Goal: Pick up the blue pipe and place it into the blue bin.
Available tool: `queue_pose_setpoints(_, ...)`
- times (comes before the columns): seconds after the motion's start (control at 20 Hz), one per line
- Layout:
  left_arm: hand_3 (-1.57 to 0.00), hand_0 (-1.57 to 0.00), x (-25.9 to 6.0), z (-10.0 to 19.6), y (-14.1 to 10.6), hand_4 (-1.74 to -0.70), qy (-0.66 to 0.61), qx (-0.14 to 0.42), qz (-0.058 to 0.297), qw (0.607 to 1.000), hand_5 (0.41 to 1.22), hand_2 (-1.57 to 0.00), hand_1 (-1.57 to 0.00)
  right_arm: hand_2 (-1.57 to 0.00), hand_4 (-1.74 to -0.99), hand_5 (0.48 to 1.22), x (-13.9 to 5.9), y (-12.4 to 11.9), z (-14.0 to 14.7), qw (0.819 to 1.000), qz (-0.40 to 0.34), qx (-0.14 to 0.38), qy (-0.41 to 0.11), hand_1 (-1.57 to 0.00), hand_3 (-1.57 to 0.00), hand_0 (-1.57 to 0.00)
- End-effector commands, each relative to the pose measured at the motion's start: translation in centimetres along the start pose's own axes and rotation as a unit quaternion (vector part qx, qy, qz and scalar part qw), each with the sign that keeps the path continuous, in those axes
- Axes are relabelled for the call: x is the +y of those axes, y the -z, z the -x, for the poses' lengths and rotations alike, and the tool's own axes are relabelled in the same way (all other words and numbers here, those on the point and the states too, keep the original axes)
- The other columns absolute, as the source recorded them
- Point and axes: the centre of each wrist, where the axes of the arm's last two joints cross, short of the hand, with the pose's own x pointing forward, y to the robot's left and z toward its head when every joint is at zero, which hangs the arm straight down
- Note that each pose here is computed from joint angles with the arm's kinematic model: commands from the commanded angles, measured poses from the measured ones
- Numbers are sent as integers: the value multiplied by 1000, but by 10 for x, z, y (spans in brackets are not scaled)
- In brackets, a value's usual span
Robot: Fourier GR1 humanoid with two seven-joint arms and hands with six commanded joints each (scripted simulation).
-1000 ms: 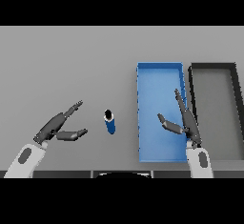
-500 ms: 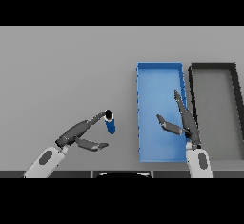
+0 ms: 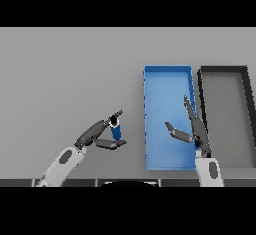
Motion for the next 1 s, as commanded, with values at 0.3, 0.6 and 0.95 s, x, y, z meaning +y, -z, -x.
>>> queue_pose_setpoints(0.3,-202,1,-18,3,23,-1217,-65,-40,9,997,635,-269,-118,1,-1188,556,-5,2,1,1000,3,13,-13,1,1,1)
queue_pose_setpoints(0.6,-1112,-981,-32,0,27,-1551,-97,-64,9,993,1042,-1164,-1095,1,-1182,562,-3,1,4,1000,4,12,-11,1,1,1)
queue_pose_setpoints(0.95,-1468,-1447,-45,-4,23,-1512,-69,-92,11,993,1183,-1486,-1471,1,-1171,558,-4,1,2,1000,1,10,-15,1,1,1)
